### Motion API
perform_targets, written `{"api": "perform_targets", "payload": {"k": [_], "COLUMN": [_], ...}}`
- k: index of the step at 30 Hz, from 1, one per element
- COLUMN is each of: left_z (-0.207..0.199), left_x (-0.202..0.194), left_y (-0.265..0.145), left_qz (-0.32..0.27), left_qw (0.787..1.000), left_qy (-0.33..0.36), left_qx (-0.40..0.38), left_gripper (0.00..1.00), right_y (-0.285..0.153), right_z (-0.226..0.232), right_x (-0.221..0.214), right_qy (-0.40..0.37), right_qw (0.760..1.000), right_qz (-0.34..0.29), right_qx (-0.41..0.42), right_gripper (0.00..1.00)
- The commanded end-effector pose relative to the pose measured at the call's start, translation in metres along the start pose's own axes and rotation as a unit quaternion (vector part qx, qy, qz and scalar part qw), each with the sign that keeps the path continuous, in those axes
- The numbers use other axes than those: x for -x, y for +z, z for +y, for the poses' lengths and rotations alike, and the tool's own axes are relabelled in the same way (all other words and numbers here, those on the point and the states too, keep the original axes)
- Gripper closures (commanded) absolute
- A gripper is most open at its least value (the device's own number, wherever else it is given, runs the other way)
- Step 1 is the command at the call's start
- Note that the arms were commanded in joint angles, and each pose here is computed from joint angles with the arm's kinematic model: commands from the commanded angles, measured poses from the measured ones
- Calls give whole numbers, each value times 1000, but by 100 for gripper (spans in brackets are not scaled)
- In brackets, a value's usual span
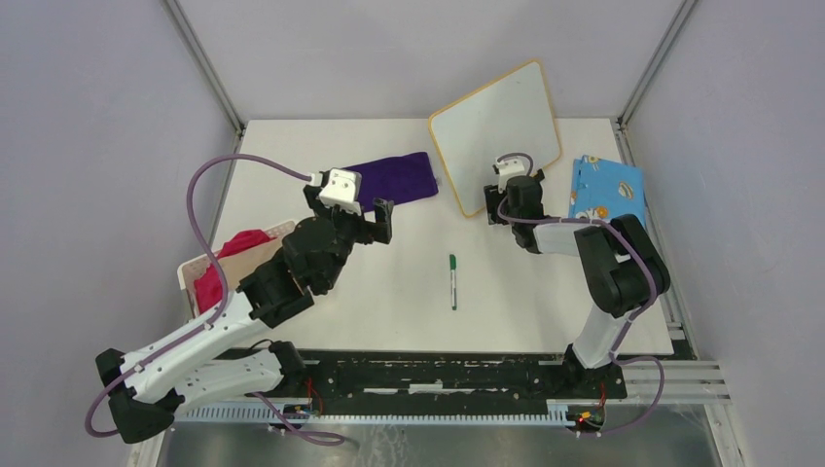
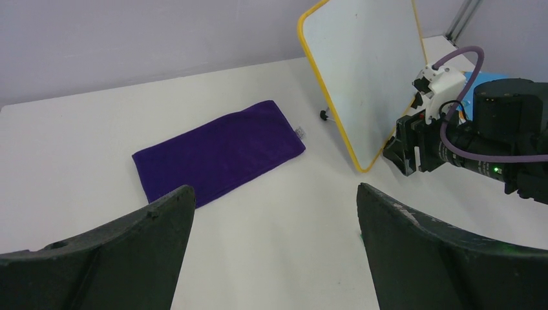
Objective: Write a sentence on the whiteboard
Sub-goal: Move the whiteboard to the center of the board.
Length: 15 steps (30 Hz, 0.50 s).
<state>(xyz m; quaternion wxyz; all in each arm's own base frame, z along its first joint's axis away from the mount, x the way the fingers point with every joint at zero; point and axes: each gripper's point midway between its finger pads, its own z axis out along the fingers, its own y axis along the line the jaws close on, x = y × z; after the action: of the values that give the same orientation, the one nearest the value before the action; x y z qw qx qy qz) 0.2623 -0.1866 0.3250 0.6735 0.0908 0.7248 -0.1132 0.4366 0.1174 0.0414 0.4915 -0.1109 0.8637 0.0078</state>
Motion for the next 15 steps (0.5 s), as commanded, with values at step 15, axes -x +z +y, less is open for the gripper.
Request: {"api": "perform_targets", "payload": {"k": [15], "left_z": [-1], "left_x": [7], "left_y": [4], "left_qz": [-15], "left_qw": [1000], "left_qy": [15], "left_qx": [6], "left_gripper": [1], "right_y": [19], "right_z": [4], "right_x": [22], "right_qy": [-28], "right_qw": [999], "right_qz": [-21], "right_qx": [15], "right_gripper": [50]}}
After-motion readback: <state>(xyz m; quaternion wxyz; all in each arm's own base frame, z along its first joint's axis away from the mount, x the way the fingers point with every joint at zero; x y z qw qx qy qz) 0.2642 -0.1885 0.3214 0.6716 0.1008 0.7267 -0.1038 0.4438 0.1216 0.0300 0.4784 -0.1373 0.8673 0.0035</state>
